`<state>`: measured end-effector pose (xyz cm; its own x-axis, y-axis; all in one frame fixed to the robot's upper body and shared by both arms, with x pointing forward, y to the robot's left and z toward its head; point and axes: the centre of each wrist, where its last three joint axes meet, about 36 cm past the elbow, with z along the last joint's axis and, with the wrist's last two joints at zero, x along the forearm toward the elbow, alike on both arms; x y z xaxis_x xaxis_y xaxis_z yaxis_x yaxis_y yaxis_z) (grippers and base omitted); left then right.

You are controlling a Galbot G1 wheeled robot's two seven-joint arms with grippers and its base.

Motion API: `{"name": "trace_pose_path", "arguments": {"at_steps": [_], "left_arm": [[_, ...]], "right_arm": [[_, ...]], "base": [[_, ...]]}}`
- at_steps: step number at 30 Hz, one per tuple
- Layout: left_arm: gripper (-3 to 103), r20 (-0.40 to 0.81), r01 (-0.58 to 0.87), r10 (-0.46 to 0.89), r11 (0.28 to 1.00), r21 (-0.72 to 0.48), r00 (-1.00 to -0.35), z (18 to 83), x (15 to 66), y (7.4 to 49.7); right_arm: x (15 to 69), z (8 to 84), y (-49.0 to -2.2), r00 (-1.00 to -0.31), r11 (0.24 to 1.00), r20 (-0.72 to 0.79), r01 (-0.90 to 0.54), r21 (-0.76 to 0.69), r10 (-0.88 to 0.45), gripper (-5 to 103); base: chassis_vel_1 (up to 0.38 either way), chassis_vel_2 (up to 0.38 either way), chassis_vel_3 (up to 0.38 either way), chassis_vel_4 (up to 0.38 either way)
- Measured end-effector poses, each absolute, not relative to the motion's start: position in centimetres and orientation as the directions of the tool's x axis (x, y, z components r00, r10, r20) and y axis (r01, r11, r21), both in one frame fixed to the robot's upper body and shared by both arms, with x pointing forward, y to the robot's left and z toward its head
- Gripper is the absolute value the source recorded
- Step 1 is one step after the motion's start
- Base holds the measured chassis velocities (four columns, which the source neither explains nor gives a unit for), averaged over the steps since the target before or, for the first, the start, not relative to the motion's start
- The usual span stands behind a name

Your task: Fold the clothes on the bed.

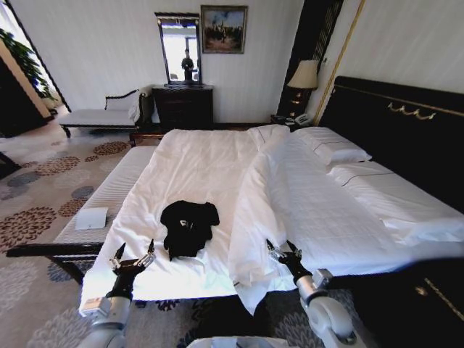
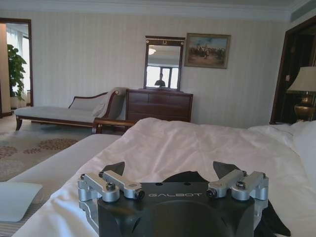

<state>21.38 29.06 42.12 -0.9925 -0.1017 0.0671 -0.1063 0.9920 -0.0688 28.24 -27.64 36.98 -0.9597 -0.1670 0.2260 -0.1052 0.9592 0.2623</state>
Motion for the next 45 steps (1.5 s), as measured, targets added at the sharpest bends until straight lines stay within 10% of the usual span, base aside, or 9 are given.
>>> {"name": "trace_pose_path", "arguments": {"at_steps": [23, 45], "left_arm": [[100, 0.057, -0.111, -0.107, 0.99, -0.085, -0.993, 42.2, 21.1, 29.1], [100, 0.065, -0.118, -0.111, 0.987, -0.108, -0.992, 41.4, 21.4, 29.1]], "right_arm": [[26.5, 37.7, -27.3, -0.965, 0.966, 0.205, -0.116, 0.232, -0.165, 5], [24.7, 40.9, -35.4, -0.972, 0.972, 0.173, 0.186, 0.142, 0.16, 1]], "base": [[0.0, 0.0, 0.0, 0.0], [0.0, 0.0, 0.0, 0.0]]}}
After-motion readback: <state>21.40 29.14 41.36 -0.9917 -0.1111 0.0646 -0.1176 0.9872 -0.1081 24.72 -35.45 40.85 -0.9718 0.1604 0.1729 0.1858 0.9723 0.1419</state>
